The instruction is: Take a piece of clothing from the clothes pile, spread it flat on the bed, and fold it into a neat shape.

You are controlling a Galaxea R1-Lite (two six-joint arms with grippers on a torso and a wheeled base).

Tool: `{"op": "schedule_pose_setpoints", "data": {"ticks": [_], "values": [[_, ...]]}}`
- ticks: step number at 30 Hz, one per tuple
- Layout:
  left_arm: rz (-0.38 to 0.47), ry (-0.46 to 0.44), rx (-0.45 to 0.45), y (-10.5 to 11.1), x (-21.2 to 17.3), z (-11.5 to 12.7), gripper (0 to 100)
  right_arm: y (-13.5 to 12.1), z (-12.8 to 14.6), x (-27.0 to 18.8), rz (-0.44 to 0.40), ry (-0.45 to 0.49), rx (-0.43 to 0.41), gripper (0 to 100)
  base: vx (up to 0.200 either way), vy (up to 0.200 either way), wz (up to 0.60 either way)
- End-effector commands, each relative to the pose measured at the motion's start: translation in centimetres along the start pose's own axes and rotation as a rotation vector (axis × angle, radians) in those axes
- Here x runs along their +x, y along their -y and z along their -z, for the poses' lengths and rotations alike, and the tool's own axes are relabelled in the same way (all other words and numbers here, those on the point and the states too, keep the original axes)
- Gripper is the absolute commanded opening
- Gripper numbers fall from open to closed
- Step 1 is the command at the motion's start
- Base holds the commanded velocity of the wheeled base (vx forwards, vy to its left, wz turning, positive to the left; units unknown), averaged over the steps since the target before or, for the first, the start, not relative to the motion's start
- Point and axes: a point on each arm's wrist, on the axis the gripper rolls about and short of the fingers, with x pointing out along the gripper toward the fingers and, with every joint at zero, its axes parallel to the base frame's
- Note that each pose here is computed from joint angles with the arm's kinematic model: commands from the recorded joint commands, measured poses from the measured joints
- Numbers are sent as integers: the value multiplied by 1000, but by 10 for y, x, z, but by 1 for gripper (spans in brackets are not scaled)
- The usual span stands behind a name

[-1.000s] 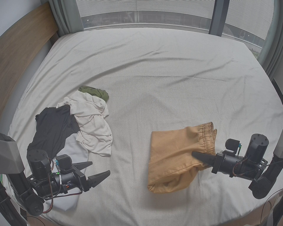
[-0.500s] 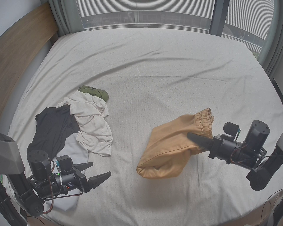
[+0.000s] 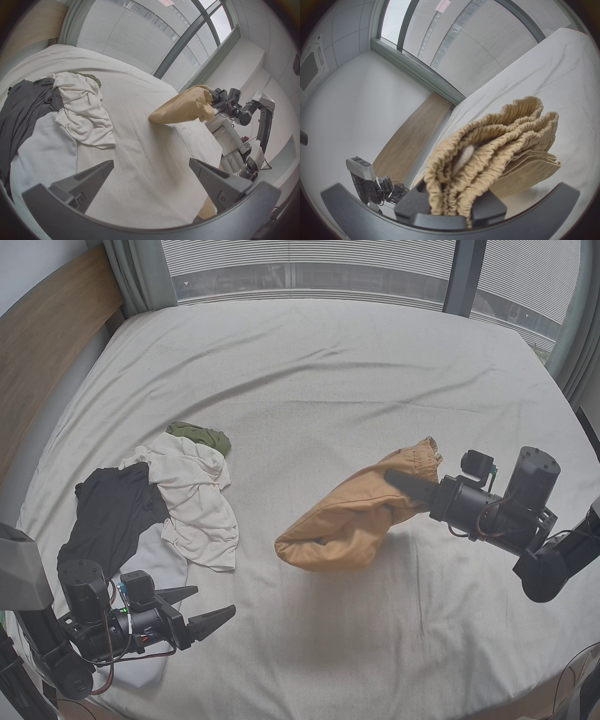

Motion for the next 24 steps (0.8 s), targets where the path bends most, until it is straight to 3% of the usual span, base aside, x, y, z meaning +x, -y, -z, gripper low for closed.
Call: {"op": "schedule_pose_setpoints", "data": {"ticks": [1, 12, 24], "values": [[-2, -10, -5, -1, 2, 2, 100, -2, -19, 12, -18, 36, 1, 0, 0, 0, 0], [-2, -12, -7, -1, 2, 3, 100, 11, -39, 34, -8, 57, 19, 0, 0, 0, 0], [1, -37, -19, -3, 3, 7, 100, 44, -66, 80, -6, 107, 6, 0, 0, 0, 0]]}}
